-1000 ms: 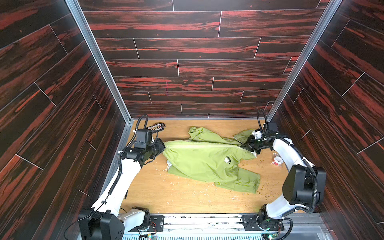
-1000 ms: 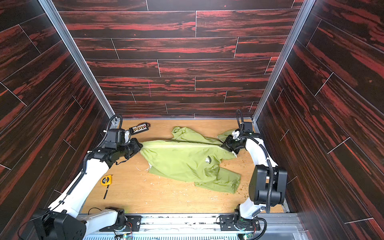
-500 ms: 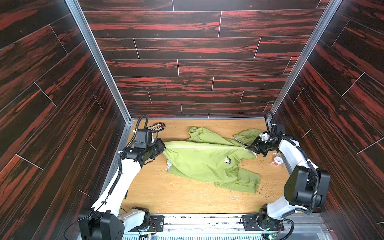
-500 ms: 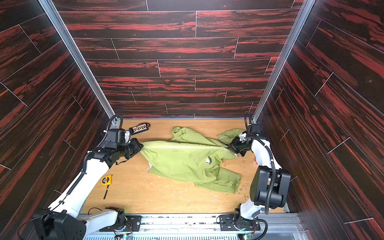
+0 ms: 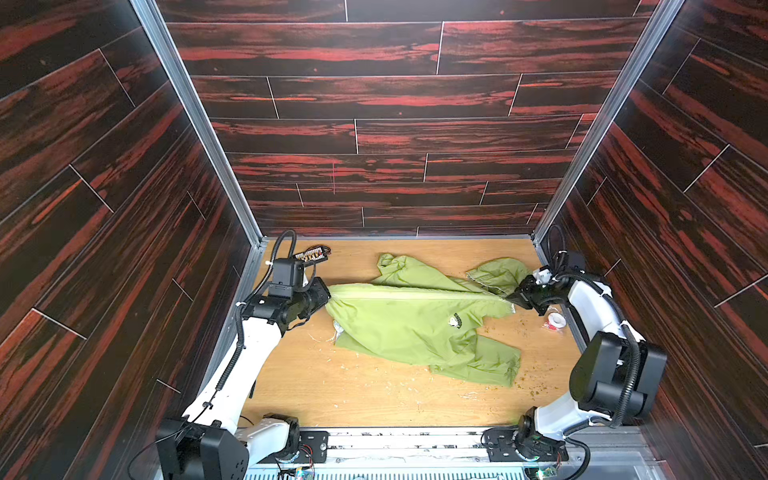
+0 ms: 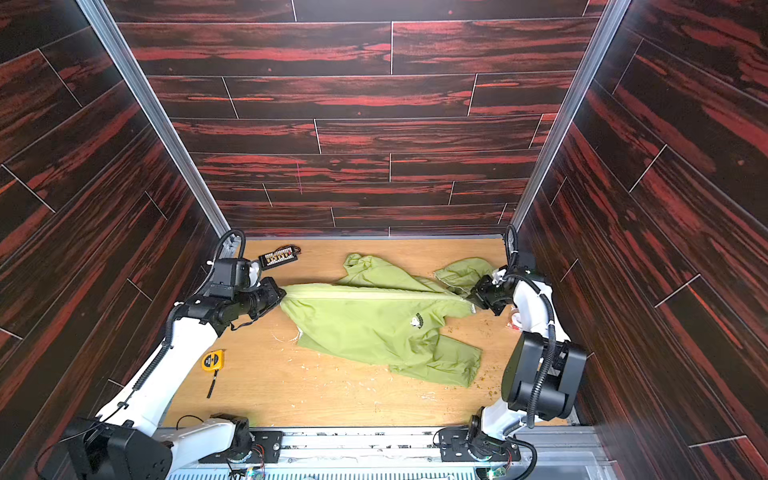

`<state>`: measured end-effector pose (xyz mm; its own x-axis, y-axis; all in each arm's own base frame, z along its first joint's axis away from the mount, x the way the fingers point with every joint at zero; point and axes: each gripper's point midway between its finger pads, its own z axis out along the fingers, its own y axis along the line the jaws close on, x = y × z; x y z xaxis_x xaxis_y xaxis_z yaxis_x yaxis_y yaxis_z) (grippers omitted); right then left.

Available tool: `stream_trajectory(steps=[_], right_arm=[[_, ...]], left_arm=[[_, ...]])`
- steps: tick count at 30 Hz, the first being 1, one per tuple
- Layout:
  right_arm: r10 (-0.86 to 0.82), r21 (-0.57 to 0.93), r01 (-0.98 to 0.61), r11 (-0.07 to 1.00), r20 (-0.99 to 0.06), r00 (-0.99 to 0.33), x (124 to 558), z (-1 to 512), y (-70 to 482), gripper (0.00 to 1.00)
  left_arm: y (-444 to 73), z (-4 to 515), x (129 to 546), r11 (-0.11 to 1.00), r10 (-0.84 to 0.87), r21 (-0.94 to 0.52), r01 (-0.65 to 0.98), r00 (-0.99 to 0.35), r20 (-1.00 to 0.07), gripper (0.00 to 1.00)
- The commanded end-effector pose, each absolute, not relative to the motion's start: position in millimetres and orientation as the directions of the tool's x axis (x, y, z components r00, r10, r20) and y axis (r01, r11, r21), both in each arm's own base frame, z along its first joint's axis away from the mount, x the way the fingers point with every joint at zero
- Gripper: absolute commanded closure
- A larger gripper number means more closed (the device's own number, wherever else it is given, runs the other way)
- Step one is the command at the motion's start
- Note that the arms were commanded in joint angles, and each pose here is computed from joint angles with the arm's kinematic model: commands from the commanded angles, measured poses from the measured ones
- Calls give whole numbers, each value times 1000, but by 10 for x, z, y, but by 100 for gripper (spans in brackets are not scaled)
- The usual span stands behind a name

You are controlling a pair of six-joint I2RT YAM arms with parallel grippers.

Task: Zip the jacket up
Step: 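Continue pulling the slider with the right gripper up to the jacket collar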

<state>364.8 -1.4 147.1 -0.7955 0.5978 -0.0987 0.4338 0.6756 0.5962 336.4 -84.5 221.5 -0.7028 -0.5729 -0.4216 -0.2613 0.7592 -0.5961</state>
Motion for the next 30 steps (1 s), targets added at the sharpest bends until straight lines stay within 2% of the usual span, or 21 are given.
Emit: stream_trajectory(steps=[1, 8, 18, 30], right_arm=[[614, 558, 446, 700, -151, -775, 3600, 1503, -173, 100], [592, 646, 383, 660, -133, -795, 3623, 1576, 0, 100], [590, 690, 363, 626, -115, -799, 3629, 1594, 87, 99], [626, 569, 460, 682, -129, -769, 3591, 1426, -150, 100]], left_arm=[[-624, 2242, 3310, 773, -593, -556, -305, -658, -464, 100], [-705, 2266, 3333, 765, -584, -583, -273, -675, -451, 100], [-753, 2227, 3391, 762, -578, -589, -270, -694, -430, 100], [-694, 2267, 3440, 771, -582, -572, -281, -674, -454, 100]])
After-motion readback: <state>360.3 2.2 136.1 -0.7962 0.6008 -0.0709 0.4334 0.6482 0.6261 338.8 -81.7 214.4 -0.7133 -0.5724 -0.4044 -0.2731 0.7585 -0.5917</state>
